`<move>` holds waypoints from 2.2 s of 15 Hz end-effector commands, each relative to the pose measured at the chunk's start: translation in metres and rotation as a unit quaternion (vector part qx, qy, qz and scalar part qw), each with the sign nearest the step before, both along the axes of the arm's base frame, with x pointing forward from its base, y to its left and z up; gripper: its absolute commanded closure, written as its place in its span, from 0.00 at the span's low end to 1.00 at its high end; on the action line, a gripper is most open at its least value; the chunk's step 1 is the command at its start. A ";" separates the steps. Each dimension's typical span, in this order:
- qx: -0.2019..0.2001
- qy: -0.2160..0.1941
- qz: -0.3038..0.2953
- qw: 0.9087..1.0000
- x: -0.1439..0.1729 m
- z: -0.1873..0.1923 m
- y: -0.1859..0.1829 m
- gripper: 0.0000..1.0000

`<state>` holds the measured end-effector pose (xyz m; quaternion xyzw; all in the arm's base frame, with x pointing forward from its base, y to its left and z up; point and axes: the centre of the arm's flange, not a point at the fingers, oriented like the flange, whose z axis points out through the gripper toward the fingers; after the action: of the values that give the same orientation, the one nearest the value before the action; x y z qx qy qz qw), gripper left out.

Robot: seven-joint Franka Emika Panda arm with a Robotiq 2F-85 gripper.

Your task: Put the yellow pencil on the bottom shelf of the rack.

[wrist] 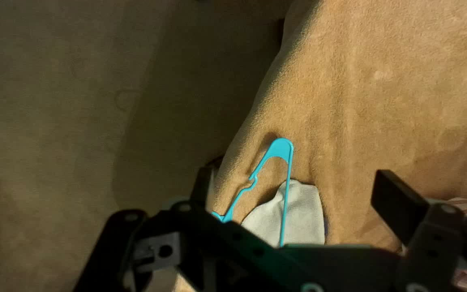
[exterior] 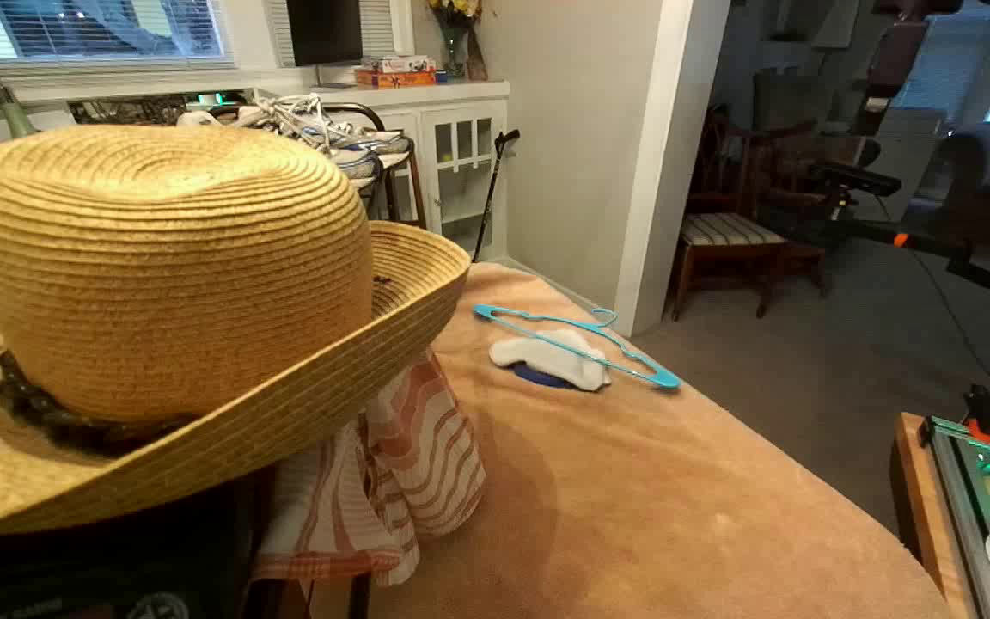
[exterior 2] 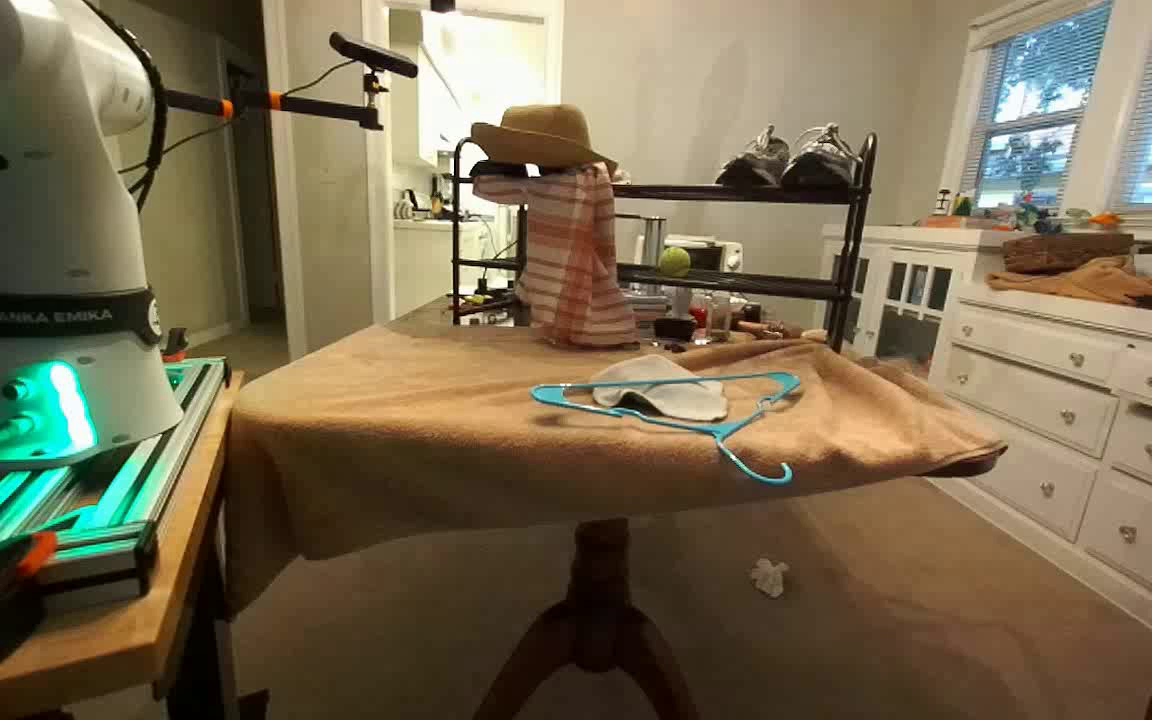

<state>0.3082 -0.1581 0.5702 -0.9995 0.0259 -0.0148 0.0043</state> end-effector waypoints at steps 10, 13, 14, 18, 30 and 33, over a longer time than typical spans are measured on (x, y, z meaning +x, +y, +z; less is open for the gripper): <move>-0.003 -0.030 0.037 0.999 0.024 0.003 0.016 0.00; -0.001 -0.080 0.108 0.991 0.060 0.010 0.045 0.00; 0.002 -0.097 0.134 0.986 0.073 0.012 0.057 0.00; 0.017 -0.122 0.238 0.963 0.125 0.010 0.107 0.00; -0.012 -0.130 0.465 0.876 0.264 -0.001 0.252 0.00; -0.025 -0.133 0.476 0.869 0.297 -0.002 0.281 0.00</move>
<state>0.5600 0.1034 0.5649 -0.8865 -0.4406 -0.1413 0.0022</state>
